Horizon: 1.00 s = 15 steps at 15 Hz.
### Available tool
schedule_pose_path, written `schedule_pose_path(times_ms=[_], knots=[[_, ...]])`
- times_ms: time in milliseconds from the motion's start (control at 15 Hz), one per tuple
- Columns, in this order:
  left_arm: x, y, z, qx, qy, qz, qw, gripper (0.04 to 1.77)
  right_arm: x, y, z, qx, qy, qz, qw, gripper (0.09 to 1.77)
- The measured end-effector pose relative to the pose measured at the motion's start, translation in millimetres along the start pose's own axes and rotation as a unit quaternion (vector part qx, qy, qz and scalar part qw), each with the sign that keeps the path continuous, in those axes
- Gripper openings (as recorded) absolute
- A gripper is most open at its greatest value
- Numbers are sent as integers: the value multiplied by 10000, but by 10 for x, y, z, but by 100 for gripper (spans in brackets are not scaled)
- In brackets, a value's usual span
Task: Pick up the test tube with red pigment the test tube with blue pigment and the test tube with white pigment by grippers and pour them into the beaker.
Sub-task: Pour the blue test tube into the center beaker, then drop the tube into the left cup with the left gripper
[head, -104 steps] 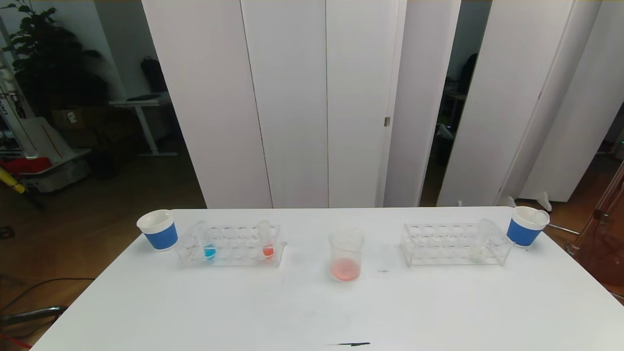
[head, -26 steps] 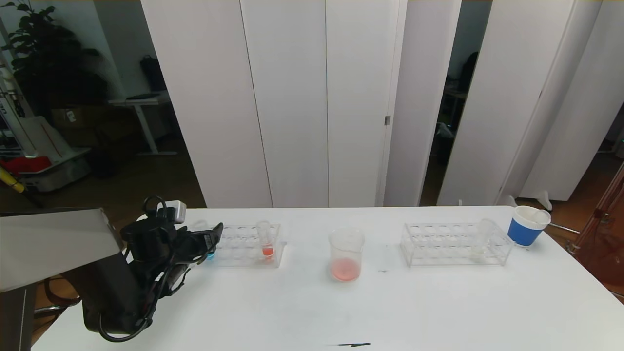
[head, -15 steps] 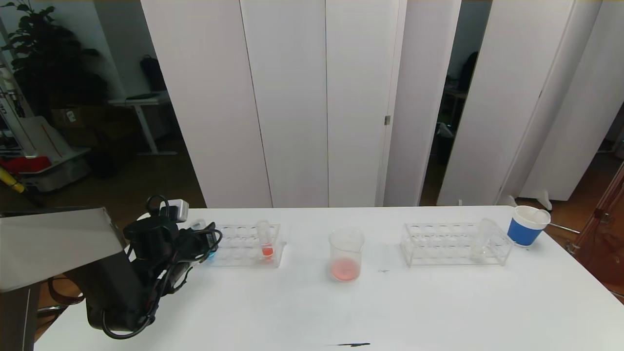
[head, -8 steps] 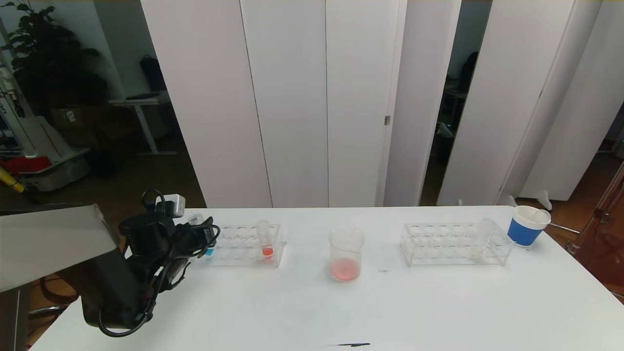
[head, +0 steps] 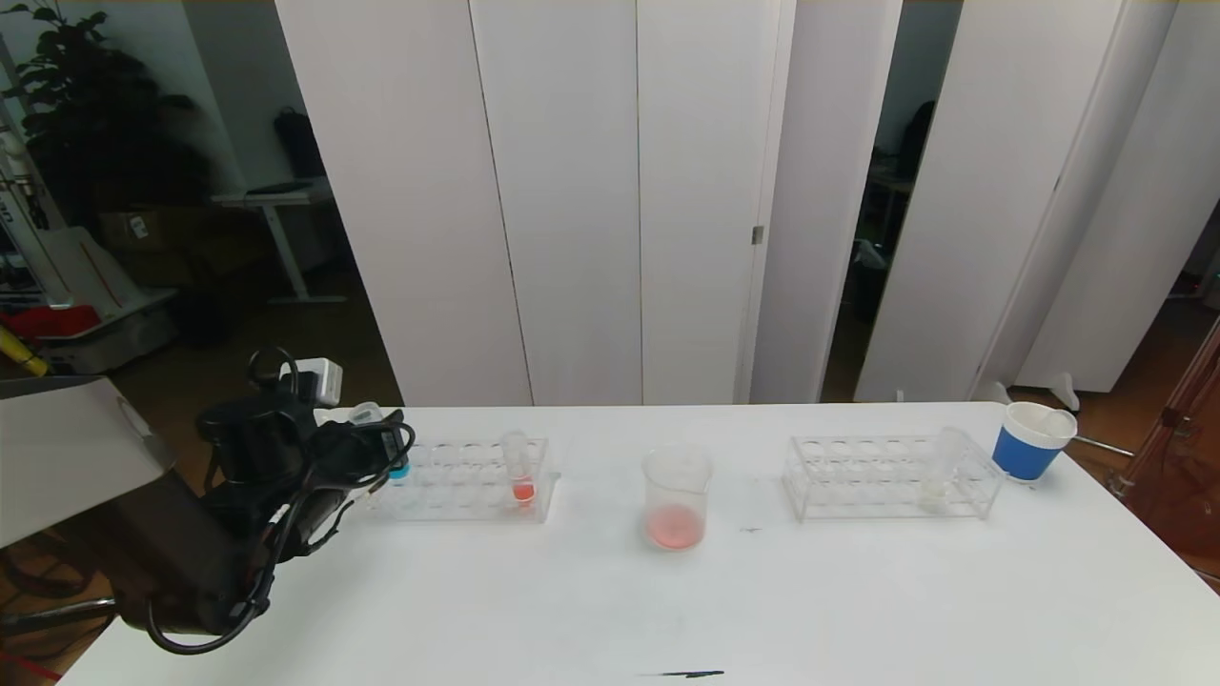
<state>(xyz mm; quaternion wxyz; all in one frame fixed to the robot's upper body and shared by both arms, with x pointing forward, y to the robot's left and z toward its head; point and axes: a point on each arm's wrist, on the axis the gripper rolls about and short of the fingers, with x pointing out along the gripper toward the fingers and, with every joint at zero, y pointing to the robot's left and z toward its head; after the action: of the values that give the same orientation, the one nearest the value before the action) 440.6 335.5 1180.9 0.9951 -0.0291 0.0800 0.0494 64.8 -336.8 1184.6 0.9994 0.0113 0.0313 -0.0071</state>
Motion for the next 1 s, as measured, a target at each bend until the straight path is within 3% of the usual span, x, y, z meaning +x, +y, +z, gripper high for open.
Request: schedule_pose_path(times_ms=[667, 1000], knots=[[-381, -28, 681, -1, -286, -119, 9995, 58, 0, 0, 0, -2, 0, 0, 10000, 175], [-577, -149, 1051, 174, -425, -849, 9953, 58, 0, 0, 0, -2, 0, 0, 10000, 175]])
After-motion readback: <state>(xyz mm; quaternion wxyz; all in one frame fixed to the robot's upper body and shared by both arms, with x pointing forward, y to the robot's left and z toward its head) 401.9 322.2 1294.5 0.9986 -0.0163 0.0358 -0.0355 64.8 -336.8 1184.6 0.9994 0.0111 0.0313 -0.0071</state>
